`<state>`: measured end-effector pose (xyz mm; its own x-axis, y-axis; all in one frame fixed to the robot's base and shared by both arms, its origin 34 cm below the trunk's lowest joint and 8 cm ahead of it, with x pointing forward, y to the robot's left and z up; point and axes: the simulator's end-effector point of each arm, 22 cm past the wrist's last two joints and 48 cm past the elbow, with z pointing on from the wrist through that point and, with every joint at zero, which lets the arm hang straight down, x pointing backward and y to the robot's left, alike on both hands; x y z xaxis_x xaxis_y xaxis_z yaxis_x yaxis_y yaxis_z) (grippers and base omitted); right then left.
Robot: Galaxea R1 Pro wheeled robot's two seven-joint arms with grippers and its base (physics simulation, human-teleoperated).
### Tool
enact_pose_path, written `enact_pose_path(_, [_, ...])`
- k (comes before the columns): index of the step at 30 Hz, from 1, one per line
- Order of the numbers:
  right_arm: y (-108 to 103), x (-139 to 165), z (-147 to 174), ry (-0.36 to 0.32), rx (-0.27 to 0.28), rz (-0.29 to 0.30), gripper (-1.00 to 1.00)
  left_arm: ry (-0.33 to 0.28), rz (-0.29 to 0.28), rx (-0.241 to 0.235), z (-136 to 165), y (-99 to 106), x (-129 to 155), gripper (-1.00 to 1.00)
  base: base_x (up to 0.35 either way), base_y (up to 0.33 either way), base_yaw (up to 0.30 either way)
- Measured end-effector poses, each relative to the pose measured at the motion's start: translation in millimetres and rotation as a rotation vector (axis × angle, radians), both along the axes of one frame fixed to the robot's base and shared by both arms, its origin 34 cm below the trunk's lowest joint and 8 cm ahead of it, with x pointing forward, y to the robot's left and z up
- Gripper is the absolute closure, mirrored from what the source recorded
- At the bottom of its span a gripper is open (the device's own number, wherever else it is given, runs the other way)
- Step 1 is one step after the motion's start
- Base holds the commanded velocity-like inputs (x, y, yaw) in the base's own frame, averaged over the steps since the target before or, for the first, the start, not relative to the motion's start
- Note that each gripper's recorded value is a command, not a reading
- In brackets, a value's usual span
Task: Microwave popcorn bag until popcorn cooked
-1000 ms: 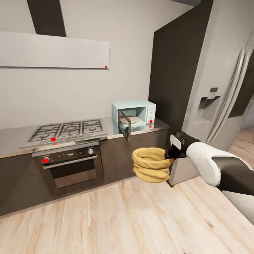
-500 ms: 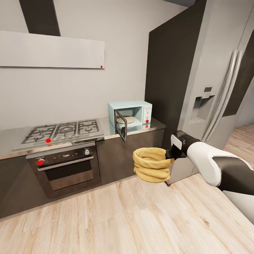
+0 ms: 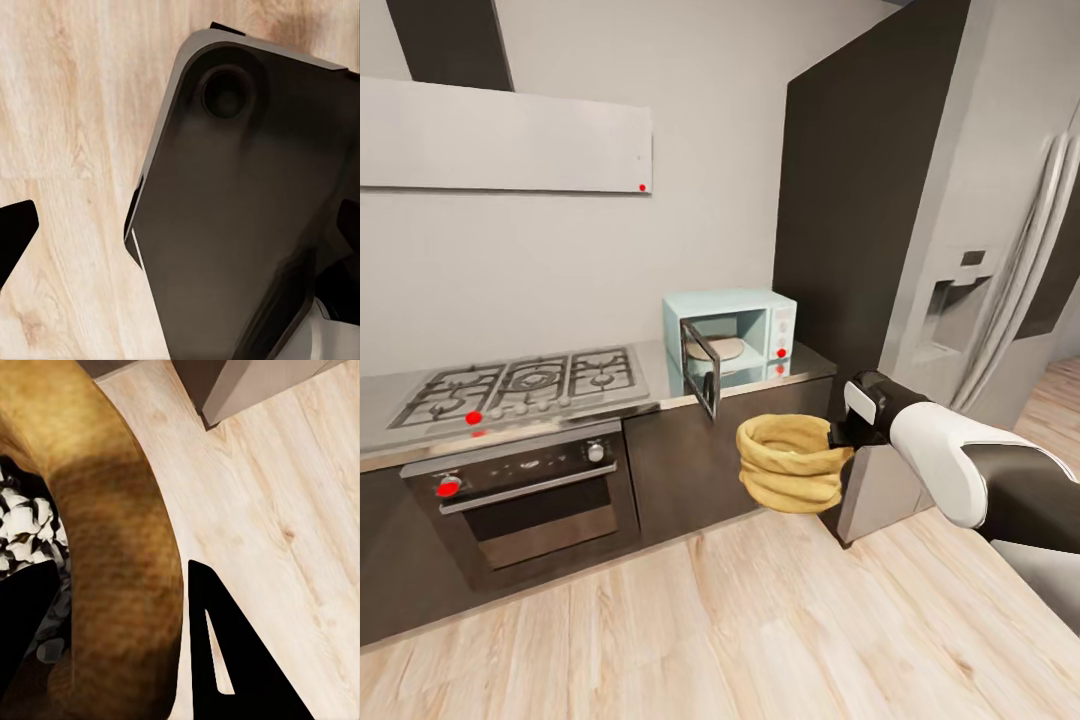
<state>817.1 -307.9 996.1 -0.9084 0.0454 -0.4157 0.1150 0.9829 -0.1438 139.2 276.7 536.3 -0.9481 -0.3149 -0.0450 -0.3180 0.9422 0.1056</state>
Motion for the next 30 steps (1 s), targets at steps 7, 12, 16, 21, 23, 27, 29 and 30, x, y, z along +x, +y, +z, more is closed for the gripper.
enact_pose_path(7, [0.2,0.0,-0.1,0.000,0.001,0.000,1.00,0.000,0.000,0.000,0.0,-0.1,0.0,-1.00,0.321,0.000,0.000])
enact_pose_path(12, [1.0,0.0,-0.1,0.000,0.001,0.001,1.00,0.000,0.001,0.000,0.0,0.0,0.0,-1.00,0.316,0.000,0.000])
enact_pose_path(16, [4.3,2.2,1.2,-0.006,0.011,0.005,1.00,0.000,0.000,0.000,-0.1,0.0,0.1,-1.00,0.152,0.000,0.000])
enact_pose_path(21, [7.7,3.1,3.3,-0.006,0.015,0.012,1.00,0.001,0.000,0.000,-0.1,0.1,0.1,-1.00,0.010,0.000,0.000])
enact_pose_path(23, [6.4,3.0,3.7,-0.006,0.015,0.010,1.00,0.001,0.000,0.000,-0.1,0.1,0.1,-1.00,0.000,0.000,0.000])
enact_pose_path(27, [0.9,2.4,4.4,-0.003,-0.003,0.007,1.00,0.001,0.000,0.000,-0.1,0.0,0.1,-1.00,0.000,0.000,0.000])
enact_pose_path(29, [-1.4,4.2,8.0,-0.010,-0.012,0.006,1.00,0.001,0.000,0.000,-0.1,0.0,0.1,-1.00,0.000,0.000,0.000])
enact_pose_path(30, [-2.4,8.9,16.1,-0.028,-0.017,0.006,1.00,0.001,0.000,0.000,-0.1,0.0,0.1,-1.00,0.000,0.000,0.000])
